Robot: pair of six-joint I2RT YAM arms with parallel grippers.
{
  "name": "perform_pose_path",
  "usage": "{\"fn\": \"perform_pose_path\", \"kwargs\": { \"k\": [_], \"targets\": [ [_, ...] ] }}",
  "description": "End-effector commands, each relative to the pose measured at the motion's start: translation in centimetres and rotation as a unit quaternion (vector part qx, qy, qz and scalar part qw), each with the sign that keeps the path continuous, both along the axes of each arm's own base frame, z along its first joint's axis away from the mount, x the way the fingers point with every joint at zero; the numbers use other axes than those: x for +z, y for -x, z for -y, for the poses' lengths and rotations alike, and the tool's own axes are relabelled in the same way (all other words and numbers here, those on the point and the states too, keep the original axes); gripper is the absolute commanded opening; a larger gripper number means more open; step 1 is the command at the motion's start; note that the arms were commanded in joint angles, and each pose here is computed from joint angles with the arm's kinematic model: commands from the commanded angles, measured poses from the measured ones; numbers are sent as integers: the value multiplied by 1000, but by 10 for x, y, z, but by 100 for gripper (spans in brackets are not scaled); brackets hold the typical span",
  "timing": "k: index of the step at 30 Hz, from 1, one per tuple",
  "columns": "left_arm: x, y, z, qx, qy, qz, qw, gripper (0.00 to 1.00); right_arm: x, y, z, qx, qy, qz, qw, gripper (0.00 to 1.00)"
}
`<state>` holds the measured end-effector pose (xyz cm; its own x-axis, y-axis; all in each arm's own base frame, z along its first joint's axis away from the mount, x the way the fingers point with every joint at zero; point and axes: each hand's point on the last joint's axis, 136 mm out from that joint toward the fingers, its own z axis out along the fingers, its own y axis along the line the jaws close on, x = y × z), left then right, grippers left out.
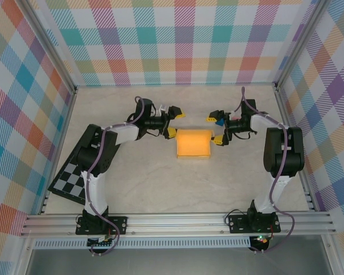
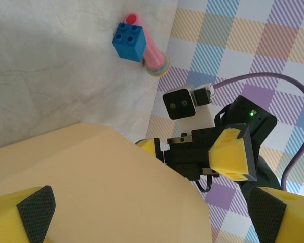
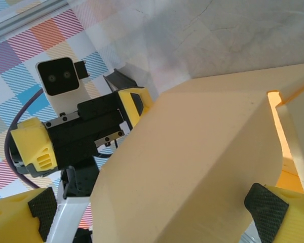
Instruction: Fold the paper box
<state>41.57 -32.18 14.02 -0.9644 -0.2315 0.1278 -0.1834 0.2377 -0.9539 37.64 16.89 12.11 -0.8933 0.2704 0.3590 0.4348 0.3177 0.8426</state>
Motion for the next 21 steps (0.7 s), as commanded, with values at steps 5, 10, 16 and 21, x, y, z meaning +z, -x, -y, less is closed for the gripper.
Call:
{"fn": "perform_pose_path", "kwargs": {
  "k": [5,10,16,21],
  "targets": [
    [10,18,-21,-15,-25,1,1000,100,-8,8,-2,13,-3,-5,1000,96],
    [5,31,-18,-36,-29,-16,999,100,-8,8,-4,12,-8,-8,1000,92],
    [3,42,-18,-54,-46,-21,997,100,-5,7,-5,12,-13,-6,1000,90],
    [9,45,-12,-63,-45,-16,997,100,-4,7,-6,14,-14,-4,1000,89]
  ]
}}
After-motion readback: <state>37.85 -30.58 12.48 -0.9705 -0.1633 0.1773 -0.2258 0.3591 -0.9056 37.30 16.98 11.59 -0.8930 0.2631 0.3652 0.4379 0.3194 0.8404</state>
